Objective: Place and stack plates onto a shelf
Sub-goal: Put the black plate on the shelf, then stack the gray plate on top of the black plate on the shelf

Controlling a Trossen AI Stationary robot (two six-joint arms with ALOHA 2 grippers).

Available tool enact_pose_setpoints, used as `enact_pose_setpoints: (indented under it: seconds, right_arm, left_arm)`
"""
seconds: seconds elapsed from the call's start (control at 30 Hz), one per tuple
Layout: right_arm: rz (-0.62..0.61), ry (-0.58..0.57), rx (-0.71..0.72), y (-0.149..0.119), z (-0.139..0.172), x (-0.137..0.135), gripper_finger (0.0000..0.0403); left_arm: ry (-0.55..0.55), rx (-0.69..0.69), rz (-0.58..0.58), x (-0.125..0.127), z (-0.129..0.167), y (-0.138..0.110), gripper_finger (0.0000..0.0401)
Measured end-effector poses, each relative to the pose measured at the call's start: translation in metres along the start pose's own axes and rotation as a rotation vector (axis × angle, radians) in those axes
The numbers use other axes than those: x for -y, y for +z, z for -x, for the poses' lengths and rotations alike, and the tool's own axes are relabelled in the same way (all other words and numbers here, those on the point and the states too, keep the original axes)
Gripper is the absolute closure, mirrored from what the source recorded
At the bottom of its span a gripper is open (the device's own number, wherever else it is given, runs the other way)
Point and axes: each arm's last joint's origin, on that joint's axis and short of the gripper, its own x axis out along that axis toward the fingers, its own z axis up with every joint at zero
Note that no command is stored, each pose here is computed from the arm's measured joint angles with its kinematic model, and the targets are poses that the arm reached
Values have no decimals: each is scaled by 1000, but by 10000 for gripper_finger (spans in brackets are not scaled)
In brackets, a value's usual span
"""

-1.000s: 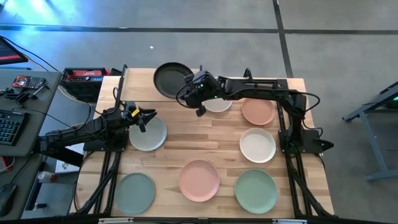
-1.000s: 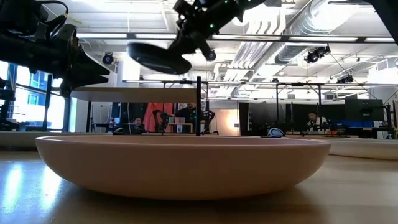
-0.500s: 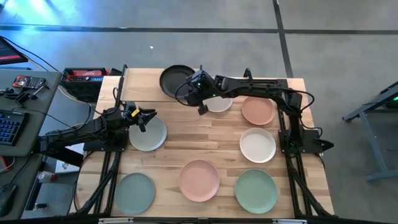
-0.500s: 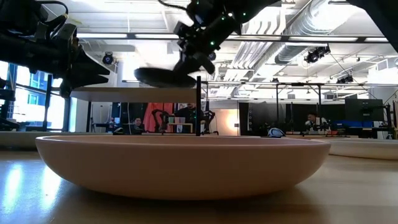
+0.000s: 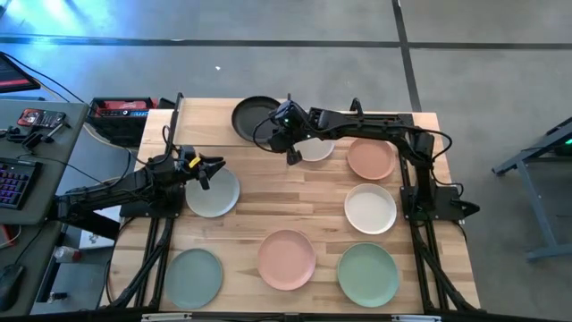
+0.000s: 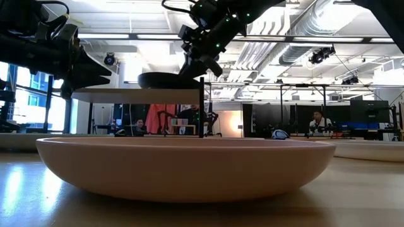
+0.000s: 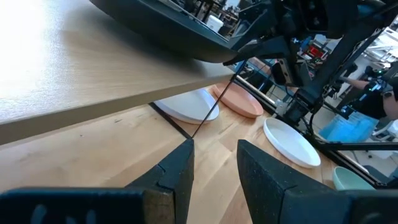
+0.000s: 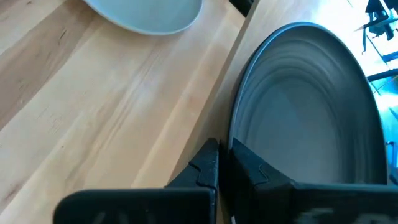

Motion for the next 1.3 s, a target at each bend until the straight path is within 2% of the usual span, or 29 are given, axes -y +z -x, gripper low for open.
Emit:
enact_pose_setpoints:
  seconds: [0.4, 0.73, 1.1, 1.3]
  right_arm:
    - [32, -12, -16, 0, 0, 0, 399]
    - [27, -11, -18, 0, 1, 0, 335]
    - [21, -27, 20, 17, 15, -4, 323]
    - [20, -76, -25, 28, 20, -9, 323]
  left_arm:
    - [0, 0, 0, 0, 0, 0, 291]
    - [0, 0, 3, 0, 0, 0, 291]
    - [-1, 0, 93, 0, 0, 0, 291]
    - [-24, -9, 151, 1, 0, 0, 291]
